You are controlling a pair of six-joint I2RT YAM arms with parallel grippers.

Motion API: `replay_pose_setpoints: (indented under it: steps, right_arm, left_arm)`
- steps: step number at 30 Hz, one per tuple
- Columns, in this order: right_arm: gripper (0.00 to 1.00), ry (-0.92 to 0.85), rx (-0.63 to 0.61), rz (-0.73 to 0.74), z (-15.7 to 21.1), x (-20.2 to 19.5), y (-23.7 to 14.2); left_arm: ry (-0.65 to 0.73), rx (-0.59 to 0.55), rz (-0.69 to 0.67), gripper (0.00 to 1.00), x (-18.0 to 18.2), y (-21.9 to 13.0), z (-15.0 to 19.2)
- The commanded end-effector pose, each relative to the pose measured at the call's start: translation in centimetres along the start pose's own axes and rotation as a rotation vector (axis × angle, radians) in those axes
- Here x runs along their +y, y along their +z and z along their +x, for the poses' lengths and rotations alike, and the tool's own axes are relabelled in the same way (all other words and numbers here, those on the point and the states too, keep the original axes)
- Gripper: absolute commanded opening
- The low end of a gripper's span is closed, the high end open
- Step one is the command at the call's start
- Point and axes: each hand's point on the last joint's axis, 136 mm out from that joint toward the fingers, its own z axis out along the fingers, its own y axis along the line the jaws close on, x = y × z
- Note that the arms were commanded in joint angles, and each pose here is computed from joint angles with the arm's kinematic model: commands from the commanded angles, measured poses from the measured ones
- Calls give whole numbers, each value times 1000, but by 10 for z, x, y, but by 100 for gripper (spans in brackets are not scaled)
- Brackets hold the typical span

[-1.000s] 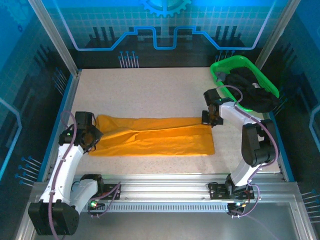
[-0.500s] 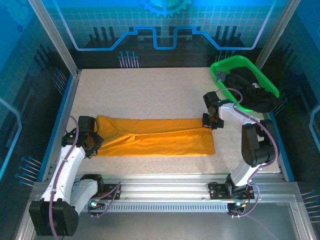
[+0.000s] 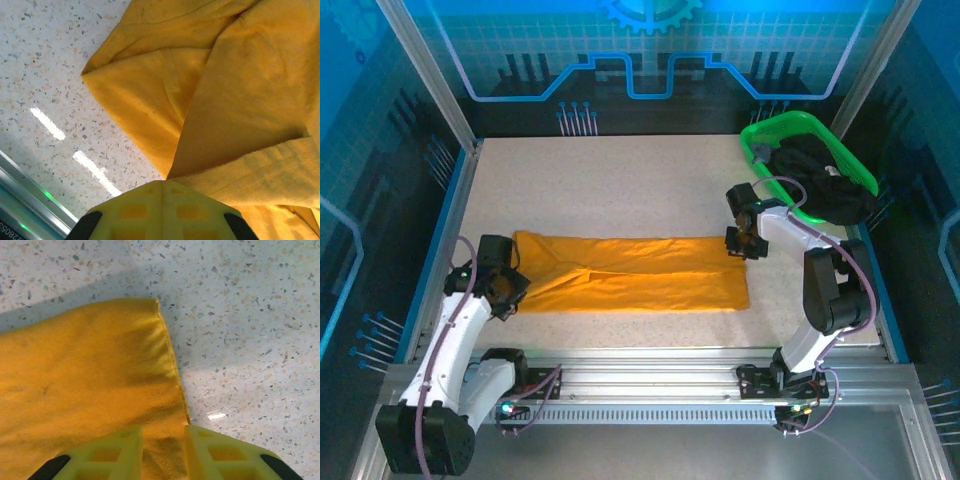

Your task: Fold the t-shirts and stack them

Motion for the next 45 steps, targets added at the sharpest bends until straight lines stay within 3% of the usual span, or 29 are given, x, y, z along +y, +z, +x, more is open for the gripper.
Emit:
replay_pose_setpoints:
  steps: [1, 13, 22, 29, 45]
  right_arm:
    - [28, 29, 0, -42, -1, 12, -12]
    - [27, 60, 47, -87, 6, 32, -7]
    - [27, 87, 64, -107, -3, 43, -1]
    - [27, 73, 58, -121, -15, 53, -2]
    - [27, 46, 63, -110, -11, 48, -3]
  left_arm:
    - [-22, 24, -38, 0, 11, -3, 8]
    - [15, 38, -62, 0, 8, -1, 8]
    - [62, -29, 40, 0, -33, -34, -16]
    - [62, 30, 33, 0, -29, -38, 4]
    - [113, 39, 33, 0, -25, -39, 31]
